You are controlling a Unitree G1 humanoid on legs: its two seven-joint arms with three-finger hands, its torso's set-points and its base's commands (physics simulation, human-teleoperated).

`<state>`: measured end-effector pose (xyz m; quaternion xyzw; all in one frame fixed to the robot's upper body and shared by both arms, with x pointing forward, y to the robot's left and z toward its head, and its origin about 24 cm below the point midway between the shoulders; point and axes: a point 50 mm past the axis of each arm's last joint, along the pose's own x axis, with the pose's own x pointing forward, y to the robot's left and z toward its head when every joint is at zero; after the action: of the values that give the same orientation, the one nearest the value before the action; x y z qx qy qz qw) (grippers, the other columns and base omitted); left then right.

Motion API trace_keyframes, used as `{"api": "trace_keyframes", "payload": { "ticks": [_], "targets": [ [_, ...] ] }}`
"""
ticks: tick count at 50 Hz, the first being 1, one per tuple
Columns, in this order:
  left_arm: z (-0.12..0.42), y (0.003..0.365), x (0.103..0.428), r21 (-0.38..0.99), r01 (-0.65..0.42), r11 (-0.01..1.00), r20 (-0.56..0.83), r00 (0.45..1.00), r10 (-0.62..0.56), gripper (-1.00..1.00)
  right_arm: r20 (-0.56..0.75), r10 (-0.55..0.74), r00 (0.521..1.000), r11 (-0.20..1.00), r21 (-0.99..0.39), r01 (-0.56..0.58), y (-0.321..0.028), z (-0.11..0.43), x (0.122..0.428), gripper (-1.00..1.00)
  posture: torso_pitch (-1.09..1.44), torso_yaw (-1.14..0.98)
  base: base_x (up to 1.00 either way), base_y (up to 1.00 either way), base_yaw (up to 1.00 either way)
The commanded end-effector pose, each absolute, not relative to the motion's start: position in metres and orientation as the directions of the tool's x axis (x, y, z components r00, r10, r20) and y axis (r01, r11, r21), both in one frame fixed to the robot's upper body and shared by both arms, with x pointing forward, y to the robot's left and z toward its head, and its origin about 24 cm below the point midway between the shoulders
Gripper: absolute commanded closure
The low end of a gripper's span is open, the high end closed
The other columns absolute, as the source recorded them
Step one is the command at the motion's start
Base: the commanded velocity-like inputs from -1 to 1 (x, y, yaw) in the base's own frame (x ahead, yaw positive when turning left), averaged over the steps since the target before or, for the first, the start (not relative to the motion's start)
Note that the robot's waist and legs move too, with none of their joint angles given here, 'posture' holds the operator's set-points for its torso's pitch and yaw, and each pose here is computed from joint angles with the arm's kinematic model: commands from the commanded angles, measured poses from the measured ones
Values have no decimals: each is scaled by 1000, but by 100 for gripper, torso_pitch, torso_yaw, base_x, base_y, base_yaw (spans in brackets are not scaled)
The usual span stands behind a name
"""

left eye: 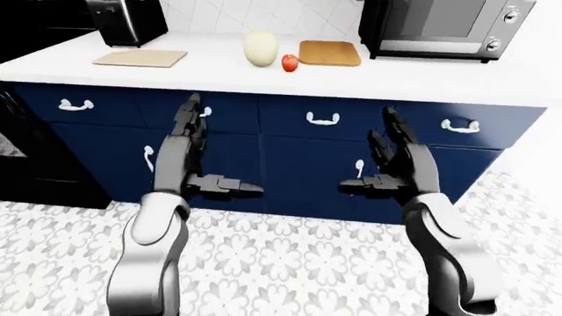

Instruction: Place the cantaloupe and the tomato on separate cutting boards.

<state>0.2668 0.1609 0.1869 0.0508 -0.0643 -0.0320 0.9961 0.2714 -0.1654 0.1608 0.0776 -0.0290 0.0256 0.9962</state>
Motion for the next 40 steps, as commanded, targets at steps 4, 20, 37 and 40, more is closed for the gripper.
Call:
{"api": "trace_keyframes", "payload": {
  "ticks": [4,20,37,40],
  "targets": [
    [207,165,264,128,24,991,195,980,-49,-100,184,31,982,982,178,-65,-166,190,270,-100,0,0,0,17,24],
    [224,164,263,125,28,992,222,974,-55,-100,242,-13,970,981,188,-34,-177,209,263,-100,0,0,26,11,0],
    [220,162,265,110,32,993,226,972,-56,-100,246,-16,969,984,174,-28,-178,201,263,-100,0,0,37,11,0],
    [220,162,265,112,30,993,225,973,-55,-100,243,-20,970,983,180,-24,-179,201,263,-100,0,0,45,10,0]
  ]
}}
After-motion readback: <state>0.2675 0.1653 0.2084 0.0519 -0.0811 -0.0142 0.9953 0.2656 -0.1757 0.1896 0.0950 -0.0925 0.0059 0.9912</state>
